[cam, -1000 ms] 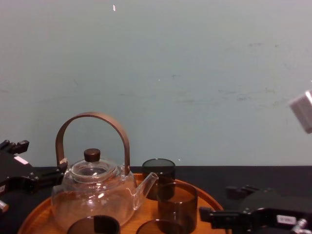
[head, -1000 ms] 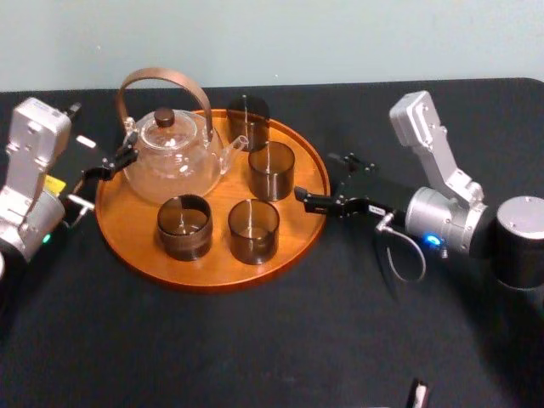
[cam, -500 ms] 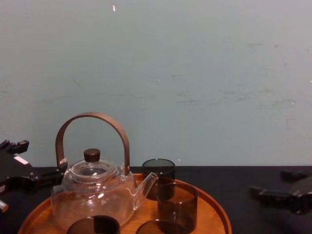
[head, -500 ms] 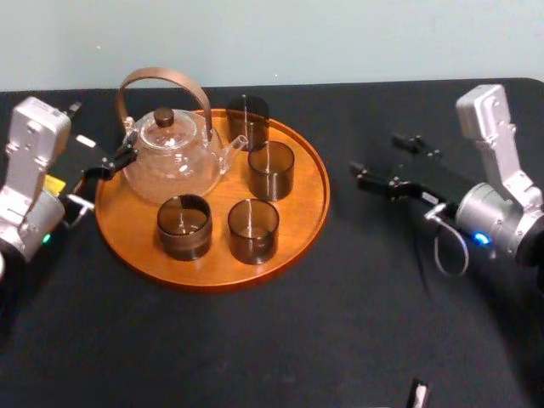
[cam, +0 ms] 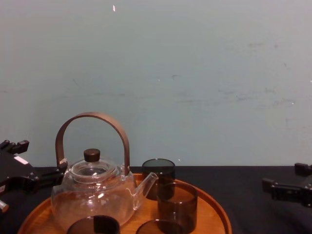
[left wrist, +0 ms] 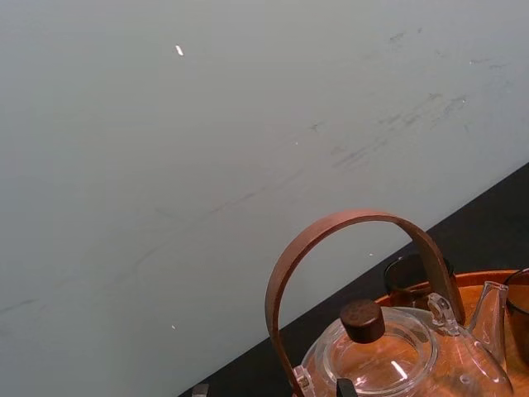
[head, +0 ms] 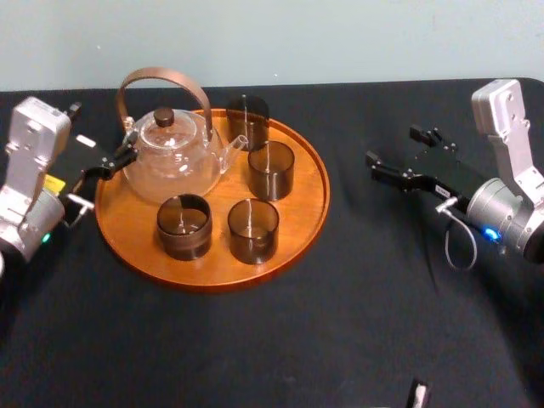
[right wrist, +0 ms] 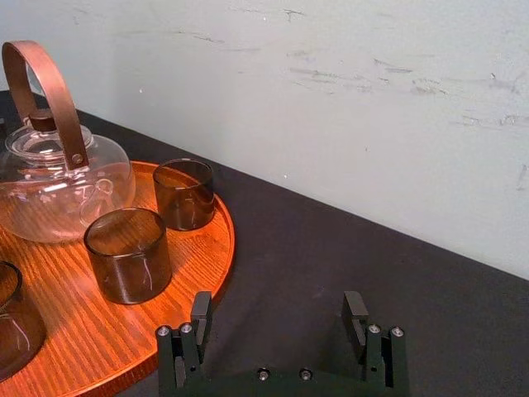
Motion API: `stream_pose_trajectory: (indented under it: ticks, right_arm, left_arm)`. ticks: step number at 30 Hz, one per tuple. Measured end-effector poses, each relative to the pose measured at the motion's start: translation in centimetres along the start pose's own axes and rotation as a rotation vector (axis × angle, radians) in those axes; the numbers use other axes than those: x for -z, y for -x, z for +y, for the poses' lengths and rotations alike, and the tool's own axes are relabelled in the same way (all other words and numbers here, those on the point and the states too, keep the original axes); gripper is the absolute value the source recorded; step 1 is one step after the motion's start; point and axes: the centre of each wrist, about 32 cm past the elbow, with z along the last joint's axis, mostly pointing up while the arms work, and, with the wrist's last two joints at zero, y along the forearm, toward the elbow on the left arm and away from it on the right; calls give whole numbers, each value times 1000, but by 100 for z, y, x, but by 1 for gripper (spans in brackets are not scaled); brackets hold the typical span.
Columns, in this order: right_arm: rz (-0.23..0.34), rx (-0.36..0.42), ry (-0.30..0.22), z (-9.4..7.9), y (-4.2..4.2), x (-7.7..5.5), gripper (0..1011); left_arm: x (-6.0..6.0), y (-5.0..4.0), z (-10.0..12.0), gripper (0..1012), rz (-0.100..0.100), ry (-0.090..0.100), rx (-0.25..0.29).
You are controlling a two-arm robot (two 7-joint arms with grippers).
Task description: Pick up the glass from the table and place it on the tray.
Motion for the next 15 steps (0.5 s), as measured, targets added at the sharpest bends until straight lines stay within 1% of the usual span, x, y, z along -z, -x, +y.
stream_pose_trajectory:
  ticks: [15]
  right_arm:
    - [1, -9, 0, 5, 7, -1, 1003]
  left_arm:
    - [0, 0, 0, 1001, 0, 0, 0]
